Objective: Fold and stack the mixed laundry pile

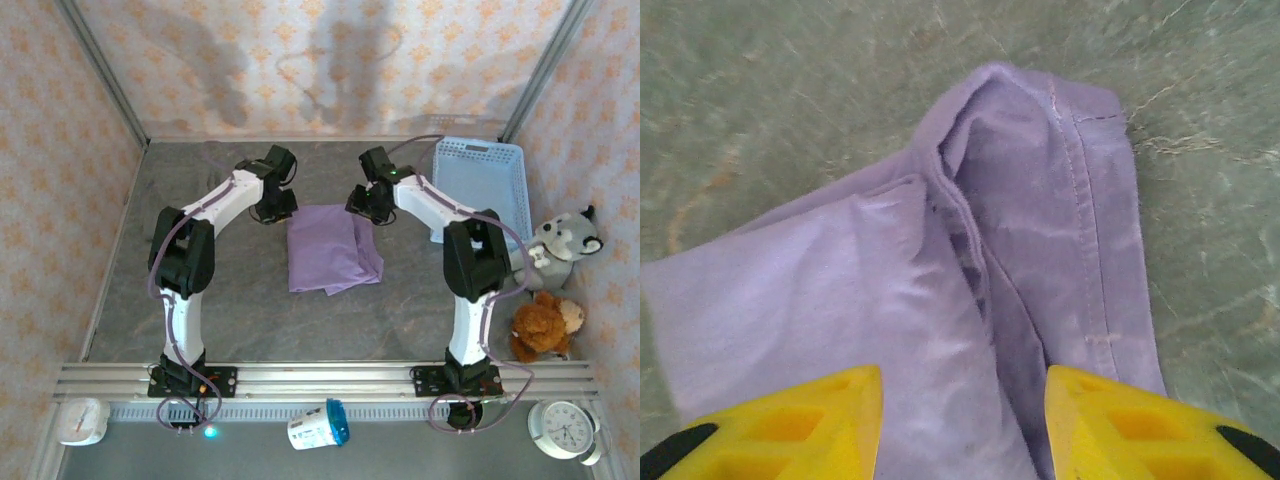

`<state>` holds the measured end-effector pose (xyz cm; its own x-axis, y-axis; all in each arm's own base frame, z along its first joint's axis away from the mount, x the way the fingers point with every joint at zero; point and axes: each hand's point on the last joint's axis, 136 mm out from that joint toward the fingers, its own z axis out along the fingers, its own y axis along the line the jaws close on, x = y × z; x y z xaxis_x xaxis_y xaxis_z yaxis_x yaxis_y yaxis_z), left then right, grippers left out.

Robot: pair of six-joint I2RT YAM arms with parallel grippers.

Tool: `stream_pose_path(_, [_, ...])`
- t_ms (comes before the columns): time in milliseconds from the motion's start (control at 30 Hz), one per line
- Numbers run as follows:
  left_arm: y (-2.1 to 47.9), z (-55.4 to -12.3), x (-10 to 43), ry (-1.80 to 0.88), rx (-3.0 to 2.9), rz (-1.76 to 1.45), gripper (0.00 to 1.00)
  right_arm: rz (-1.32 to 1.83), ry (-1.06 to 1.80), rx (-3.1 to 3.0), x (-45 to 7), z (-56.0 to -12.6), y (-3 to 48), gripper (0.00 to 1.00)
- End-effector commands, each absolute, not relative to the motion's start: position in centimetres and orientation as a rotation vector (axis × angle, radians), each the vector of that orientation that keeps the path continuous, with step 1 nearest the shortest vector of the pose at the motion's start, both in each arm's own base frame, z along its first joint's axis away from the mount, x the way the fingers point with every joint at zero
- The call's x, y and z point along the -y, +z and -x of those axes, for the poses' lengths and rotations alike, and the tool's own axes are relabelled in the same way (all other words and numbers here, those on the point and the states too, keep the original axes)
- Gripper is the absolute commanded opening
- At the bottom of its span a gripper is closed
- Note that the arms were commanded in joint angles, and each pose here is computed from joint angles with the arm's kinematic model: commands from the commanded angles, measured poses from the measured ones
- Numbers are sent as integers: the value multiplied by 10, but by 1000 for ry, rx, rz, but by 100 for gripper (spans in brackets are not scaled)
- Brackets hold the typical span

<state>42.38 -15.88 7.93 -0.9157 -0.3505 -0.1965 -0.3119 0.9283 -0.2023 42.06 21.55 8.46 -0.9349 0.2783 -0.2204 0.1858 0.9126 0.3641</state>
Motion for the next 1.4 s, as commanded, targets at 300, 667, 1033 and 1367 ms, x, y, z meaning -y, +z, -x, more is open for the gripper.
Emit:
stream_pose_path(300, [86,-285,165,-220,-2925,299,0,-236,549,-2832,-240,-439,70,42])
stream_pose_path(667, [66,-241,181,-207,-2912,198,0,-213,572,-2849,-244,-439,68,13])
stream_pose_path(1033, [39,-236,228,-130,-2893,-8,0,-222,565,-2852,-243,-440,76,0])
stream_pose_path(1367, [47,-274,215,70,-2739,155,0,-234,583,-2867,-242,-434,79,0])
